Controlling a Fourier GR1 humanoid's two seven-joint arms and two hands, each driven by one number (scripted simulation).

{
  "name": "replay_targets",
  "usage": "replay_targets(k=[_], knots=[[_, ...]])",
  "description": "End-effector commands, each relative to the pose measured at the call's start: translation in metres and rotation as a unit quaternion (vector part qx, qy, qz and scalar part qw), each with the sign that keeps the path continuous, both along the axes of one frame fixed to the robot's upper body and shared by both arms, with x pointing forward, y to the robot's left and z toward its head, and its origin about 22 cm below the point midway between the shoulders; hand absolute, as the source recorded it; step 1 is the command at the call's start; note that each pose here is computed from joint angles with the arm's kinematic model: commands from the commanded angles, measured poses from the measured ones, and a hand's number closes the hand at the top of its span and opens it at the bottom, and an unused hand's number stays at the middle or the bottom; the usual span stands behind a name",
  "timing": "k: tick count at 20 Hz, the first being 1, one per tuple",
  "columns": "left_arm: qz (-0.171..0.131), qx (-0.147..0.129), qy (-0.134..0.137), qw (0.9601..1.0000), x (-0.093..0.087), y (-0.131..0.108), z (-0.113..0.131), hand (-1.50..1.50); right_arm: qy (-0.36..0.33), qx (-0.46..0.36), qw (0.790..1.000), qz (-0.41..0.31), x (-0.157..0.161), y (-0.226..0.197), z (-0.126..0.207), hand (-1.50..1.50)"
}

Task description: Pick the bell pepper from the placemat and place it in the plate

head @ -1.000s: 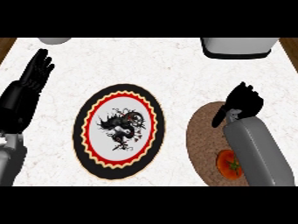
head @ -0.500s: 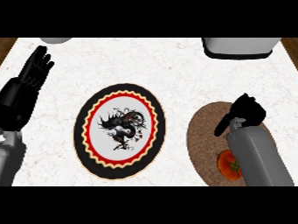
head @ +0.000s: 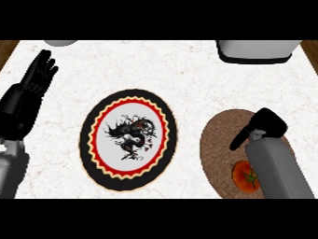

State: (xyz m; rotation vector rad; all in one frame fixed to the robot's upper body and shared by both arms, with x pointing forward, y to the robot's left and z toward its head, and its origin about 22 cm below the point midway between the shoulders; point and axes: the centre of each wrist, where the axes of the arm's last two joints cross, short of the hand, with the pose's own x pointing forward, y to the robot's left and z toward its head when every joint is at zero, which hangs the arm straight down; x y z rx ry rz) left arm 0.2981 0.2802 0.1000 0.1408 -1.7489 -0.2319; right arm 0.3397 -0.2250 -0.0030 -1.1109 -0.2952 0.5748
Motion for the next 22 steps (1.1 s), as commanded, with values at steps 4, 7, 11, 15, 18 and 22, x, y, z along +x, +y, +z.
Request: replay_targets(k=[4,7,11,15,18,22], knots=[[0.0,0.0,0.008,1.0,-0.001,0.006,-0.005,0.0,-0.054,-0.106,0.993,0.024,-0.007,-0.005,-0.015,1.5],[0.0,0.005,0.0,1.0,-0.02,0.008,-0.003,0.0,-0.072,-0.112,0.988,0.08,-0.014,-0.011,-0.001,1.5],[0.012,-0.005,0.007,0.9999,-0.014,0.011,-0.006,0.0,-0.079,-0.023,0.958,0.276,-0.058,-0.03,-0.019,1.5],[0.013,0.0,0.012,0.9998,-0.012,0.016,-0.007,0.0,-0.127,-0.04,0.918,0.374,-0.093,-0.059,-0.004,1.5],[0.012,-0.006,0.009,0.9999,-0.017,0.006,-0.01,0.0,-0.188,-0.051,0.902,0.385,-0.109,-0.079,0.022,1.5],[0.014,-0.001,0.008,0.9999,-0.012,0.011,-0.011,0.0,-0.23,0.014,0.88,0.415,-0.131,-0.065,0.053,1.5]])
